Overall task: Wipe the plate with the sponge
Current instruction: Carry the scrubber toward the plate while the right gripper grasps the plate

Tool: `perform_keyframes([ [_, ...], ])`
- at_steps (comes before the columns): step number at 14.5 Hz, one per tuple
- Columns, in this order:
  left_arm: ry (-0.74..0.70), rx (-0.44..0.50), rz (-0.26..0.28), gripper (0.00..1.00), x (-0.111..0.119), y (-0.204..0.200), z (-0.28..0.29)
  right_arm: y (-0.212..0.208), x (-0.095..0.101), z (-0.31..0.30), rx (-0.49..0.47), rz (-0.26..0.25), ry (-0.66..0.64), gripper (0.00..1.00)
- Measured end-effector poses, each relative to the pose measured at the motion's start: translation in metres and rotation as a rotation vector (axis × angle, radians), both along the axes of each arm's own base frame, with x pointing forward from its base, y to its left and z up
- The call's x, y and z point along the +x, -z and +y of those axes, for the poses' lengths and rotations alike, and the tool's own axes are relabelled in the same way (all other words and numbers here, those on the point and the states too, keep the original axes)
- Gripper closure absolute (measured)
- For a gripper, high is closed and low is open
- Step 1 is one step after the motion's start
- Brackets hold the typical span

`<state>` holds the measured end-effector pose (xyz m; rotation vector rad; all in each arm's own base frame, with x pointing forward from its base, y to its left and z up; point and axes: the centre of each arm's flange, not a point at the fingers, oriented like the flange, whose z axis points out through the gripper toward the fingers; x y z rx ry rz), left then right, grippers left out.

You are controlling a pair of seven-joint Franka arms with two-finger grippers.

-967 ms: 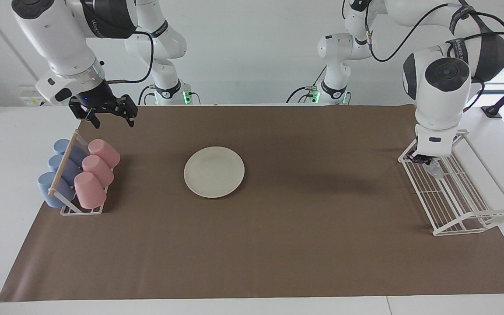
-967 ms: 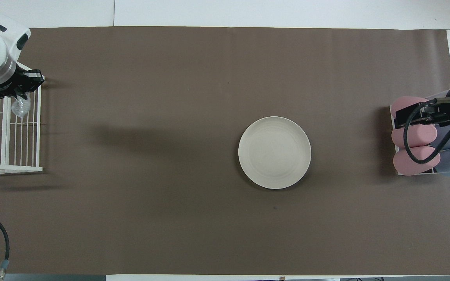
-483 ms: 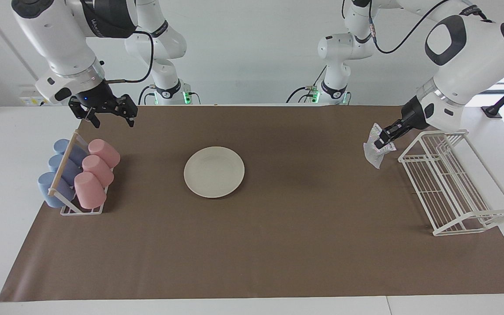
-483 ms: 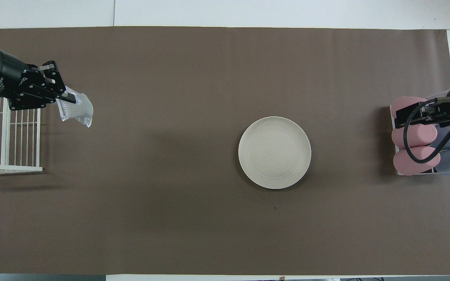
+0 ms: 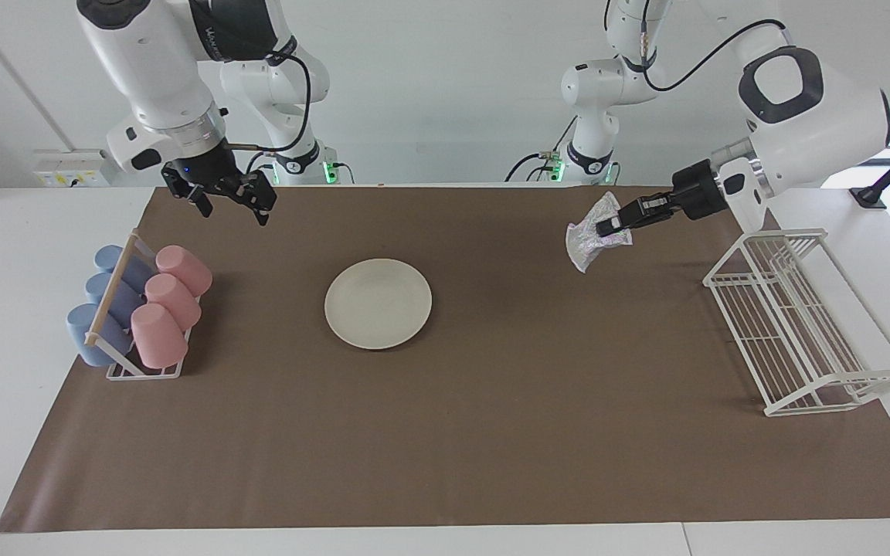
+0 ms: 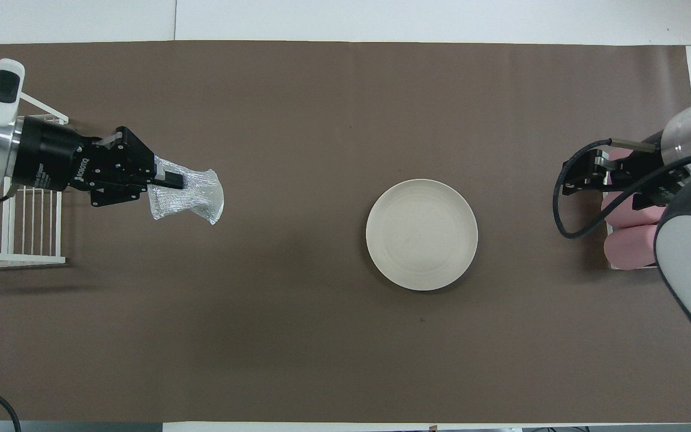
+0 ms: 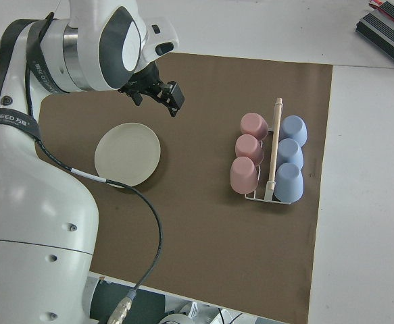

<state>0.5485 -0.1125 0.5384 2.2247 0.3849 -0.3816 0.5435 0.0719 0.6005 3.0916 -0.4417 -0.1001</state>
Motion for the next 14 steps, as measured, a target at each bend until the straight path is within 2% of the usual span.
perform_keyframes([
  [3,-0.004,-0.169,-0.020,0.94,-0.040,0.042,-0.006,0.001,-0.007,0.008,0.001,0.038,0.122,0.00],
  [5,-0.020,-0.257,-0.017,0.94,-0.053,0.055,-0.014,0.001,-0.011,0.021,0.046,0.070,0.250,0.00],
  [10,0.017,-0.414,-0.111,0.94,-0.089,0.100,-0.056,-0.010,-0.036,0.089,0.172,0.226,0.684,0.00],
  [12,0.005,-0.479,-0.139,0.94,-0.102,0.115,-0.063,-0.016,-0.042,0.122,0.209,0.258,0.835,0.00],
  [14,-0.004,-0.522,-0.156,0.94,-0.113,0.124,-0.074,-0.020,-0.049,0.150,0.235,0.273,0.933,0.00],
])
